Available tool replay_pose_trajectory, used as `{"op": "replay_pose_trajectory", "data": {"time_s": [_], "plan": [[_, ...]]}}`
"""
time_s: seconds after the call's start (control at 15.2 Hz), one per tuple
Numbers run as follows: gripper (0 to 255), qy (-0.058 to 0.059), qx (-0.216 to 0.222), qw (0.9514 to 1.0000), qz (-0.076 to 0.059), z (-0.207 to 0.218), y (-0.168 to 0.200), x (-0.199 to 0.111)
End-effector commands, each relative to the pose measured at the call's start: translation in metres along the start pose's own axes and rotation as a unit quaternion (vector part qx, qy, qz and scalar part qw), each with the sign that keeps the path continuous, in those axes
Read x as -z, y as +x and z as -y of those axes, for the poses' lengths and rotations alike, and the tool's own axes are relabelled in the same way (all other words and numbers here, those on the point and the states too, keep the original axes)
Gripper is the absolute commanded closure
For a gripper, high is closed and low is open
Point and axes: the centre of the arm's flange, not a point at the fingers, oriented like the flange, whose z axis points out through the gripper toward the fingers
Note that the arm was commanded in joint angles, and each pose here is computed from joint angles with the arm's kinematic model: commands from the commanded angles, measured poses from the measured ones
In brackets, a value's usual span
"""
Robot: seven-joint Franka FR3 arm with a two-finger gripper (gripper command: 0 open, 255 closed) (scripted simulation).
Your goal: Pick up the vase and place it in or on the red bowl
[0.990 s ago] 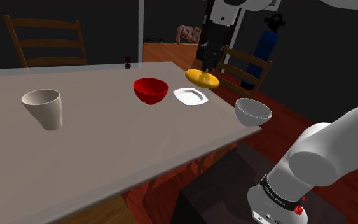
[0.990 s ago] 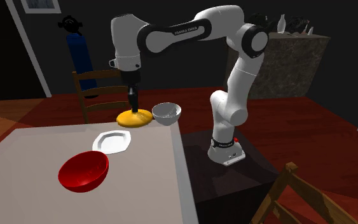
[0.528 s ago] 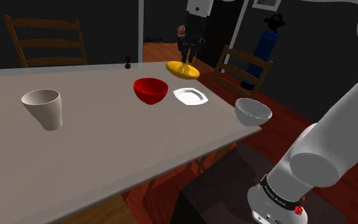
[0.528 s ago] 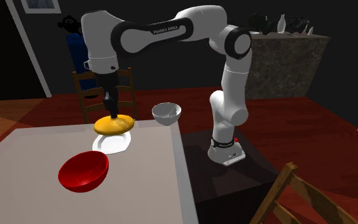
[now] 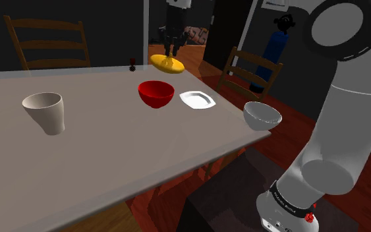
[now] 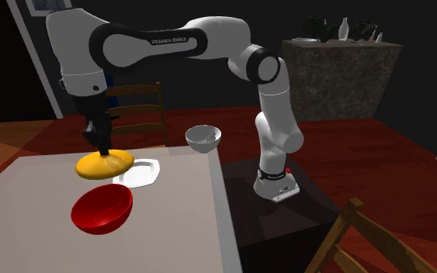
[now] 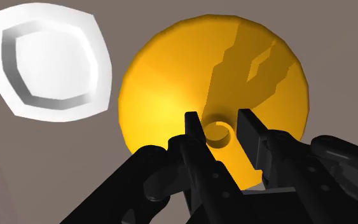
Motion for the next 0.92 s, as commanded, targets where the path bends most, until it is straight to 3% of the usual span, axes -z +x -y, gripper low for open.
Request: {"op": "replay_pose_trajectory", "data": {"time_s": [0.0,0.13,0.86], "plan": [[255,0.0,0.0,1.0,0.0,0.018,0.02,0.003],[255,0.0,0.0,1.0,0.0,0.032,0.037,0.005],[255,0.0,0.0,1.0,0.0,0.028,0.037,-0.053]]}}
